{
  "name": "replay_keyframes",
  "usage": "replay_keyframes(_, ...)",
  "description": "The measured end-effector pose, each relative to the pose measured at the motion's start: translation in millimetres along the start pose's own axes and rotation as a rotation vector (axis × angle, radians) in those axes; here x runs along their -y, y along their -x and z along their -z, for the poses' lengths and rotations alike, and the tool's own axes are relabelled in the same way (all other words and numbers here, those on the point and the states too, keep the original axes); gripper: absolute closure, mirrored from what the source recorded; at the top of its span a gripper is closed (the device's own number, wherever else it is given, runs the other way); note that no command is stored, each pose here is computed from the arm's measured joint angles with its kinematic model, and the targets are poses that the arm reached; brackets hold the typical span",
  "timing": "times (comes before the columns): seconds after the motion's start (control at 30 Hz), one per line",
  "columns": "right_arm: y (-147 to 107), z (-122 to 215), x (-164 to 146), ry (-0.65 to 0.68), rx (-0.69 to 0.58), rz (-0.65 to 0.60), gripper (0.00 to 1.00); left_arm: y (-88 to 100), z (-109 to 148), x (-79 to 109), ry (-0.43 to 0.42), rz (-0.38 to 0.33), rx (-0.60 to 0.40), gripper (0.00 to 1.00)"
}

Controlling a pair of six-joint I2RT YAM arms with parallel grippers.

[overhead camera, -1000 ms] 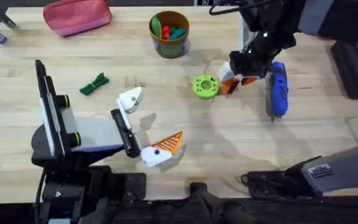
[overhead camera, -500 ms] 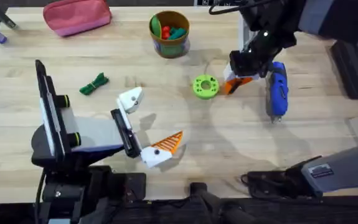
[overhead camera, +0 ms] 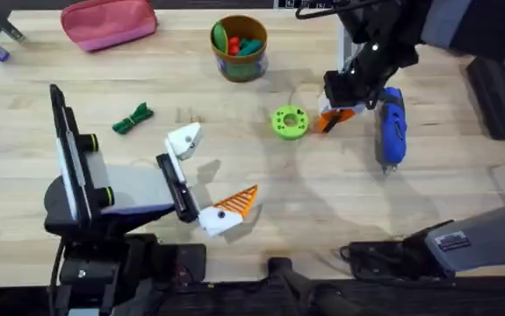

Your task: Pick up the gripper from the table and insert it into the empty holder that is missing its gripper. Then pick up a screw, insert it into the mounting hole, and use the screwdriver to tighten it. Finally, clean up the table by picking up the vegetable and placing it into the bucket.

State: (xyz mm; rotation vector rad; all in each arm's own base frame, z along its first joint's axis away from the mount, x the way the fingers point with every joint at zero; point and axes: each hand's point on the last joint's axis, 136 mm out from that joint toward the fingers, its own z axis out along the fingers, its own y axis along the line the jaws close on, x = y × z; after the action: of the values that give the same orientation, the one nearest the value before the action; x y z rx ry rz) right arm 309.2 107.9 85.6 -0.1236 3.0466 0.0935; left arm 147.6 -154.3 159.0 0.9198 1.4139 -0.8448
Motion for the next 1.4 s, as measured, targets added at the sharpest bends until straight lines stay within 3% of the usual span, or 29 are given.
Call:
replay_keyframes(0.27, 0, 12, -1, 0.012, 0.026, 0.001, 0.996, 0.0, 0, 0.0, 0.000, 0.000, 0.000, 0.015)
replay_keyframes(0.6, 10, 113, -34, 0.241, 0.337, 0.039, 0.996, 0.0, 0, 0.0, 0.000, 0.000, 0.000, 0.016)
replay_keyframes(0.97, -5, 182, -65, 0.493, 0.504, 0.051, 0.996, 0.0, 0, 0.0, 0.000, 0.000, 0.000, 0.015)
replay_keyframes(1.2, -19, 194, -80, 0.630, 0.549, 0.071, 0.996, 0.0, 0, 0.0, 0.000, 0.000, 0.000, 0.016)
replay_keyframes(1.4, -34, 187, -96, 0.785, 0.486, 0.103, 0.996, 0.0, 0, 0.0, 0.000, 0.000, 0.000, 0.016)
